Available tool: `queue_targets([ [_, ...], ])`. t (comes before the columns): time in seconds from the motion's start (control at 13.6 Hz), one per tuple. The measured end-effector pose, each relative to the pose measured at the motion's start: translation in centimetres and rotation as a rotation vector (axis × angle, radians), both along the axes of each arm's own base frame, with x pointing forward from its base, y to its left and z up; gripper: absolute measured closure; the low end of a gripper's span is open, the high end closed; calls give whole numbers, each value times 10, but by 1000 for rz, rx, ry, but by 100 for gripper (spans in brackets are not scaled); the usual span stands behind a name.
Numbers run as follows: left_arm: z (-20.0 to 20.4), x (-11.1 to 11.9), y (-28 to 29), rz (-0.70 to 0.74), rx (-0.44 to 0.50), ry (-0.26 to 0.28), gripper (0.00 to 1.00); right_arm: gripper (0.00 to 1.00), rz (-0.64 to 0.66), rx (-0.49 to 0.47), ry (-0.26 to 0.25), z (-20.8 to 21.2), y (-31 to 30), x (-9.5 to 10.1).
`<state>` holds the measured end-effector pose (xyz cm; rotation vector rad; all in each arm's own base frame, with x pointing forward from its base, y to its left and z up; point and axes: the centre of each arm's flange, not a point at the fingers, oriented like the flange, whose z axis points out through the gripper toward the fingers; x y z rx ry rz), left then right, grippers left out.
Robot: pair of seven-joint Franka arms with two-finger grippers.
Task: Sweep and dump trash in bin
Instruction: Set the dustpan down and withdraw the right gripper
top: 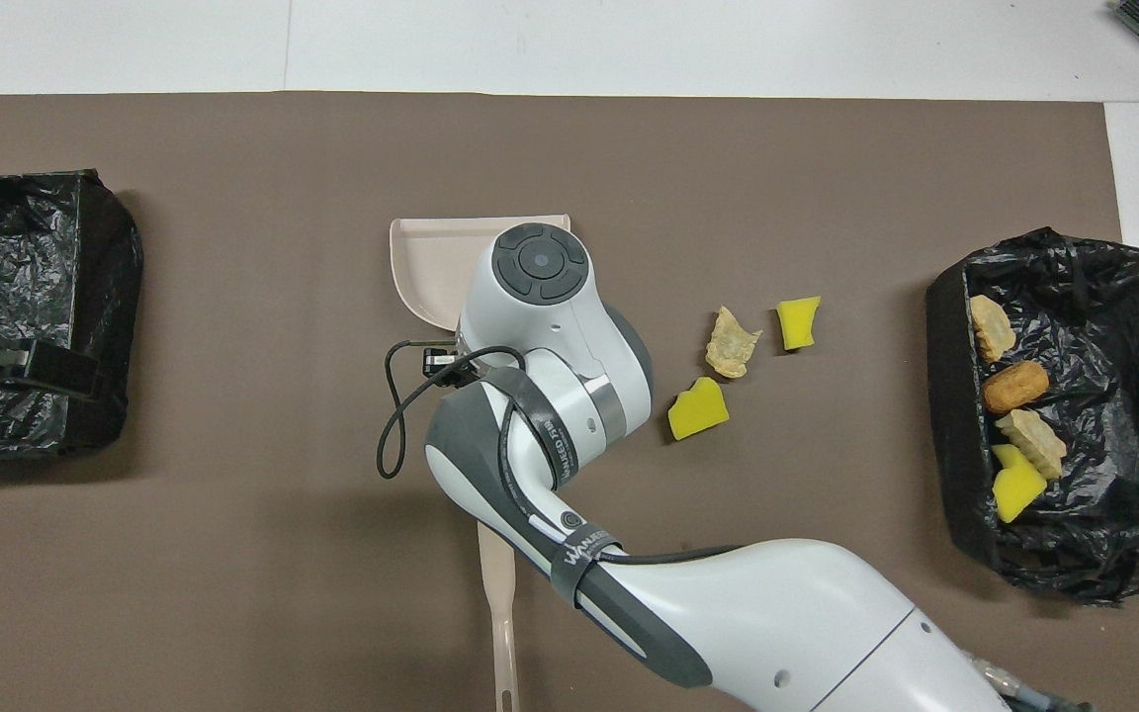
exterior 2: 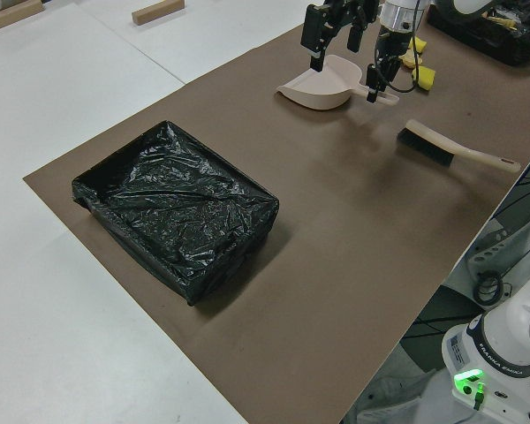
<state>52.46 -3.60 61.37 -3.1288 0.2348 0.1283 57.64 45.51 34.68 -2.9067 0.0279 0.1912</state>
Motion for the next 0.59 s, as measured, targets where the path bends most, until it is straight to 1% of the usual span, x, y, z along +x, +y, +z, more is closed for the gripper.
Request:
queue_targets([
  [0.07, 0, 1, 0, 1, 0, -4, 0, 38, 4, -1, -6, 2, 1, -1],
  [0.29, 0, 6, 1, 32, -4, -35, 0, 4, 6, 0, -25, 12, 0, 1],
  [0.37, -1, 7, 0, 42, -9, -36, 0, 0, 5, 6, -34, 19, 0, 2],
  [0.44, -2, 7, -1, 45, -12, -35, 0, 0, 5, 10, -42, 28, -1, 2],
  [0.59, -3, 8, -2, 47, -14, -34, 0, 0, 19, 0, -31, 51, -4, -6],
])
